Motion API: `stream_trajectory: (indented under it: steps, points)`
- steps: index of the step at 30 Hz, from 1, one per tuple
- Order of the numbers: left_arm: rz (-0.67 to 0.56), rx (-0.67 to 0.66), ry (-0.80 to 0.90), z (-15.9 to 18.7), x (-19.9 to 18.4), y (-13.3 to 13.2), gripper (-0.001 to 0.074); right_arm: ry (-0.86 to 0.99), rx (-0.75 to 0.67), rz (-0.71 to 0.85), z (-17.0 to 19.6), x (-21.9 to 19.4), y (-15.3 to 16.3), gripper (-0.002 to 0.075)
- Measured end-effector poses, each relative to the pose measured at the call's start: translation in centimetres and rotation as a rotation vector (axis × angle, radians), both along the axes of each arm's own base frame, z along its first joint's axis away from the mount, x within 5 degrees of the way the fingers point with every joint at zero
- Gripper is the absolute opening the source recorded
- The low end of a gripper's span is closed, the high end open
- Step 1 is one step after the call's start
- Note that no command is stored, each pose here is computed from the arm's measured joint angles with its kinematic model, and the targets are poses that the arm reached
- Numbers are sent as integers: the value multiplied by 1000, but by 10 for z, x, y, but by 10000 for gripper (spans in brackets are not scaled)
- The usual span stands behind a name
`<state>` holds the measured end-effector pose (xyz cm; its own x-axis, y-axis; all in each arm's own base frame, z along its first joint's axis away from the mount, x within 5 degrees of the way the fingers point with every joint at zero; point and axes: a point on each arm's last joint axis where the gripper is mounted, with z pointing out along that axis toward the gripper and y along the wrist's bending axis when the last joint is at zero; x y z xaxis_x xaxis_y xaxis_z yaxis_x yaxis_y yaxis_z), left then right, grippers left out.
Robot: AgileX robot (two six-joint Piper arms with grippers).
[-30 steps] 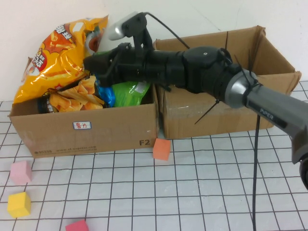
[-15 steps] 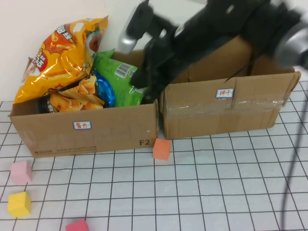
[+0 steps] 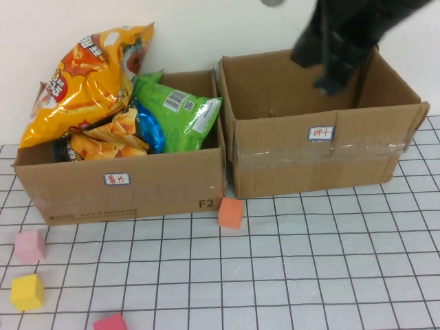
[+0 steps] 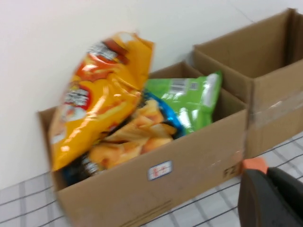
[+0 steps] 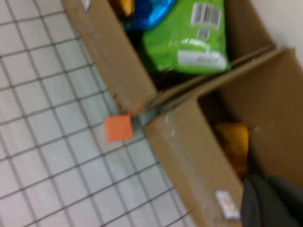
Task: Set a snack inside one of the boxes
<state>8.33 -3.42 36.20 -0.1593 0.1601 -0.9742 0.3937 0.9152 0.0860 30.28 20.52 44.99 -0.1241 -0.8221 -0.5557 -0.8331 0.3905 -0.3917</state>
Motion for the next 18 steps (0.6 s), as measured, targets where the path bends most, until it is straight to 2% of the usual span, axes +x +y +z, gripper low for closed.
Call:
stream_trajectory:
  steps: [5, 9, 18]
  points:
    - [-62, -56, -82, -37, -3, -5, -1, 7, 12, -28, -18, -29, -20, 2]
    - [-77, -51, -87, -57, -5, -5, -1, 16, 45, -59, -52, -61, -41, 2]
    - [-74, 3, -50, -76, -3, -5, -1, -44, 167, -120, -114, -155, -103, 2]
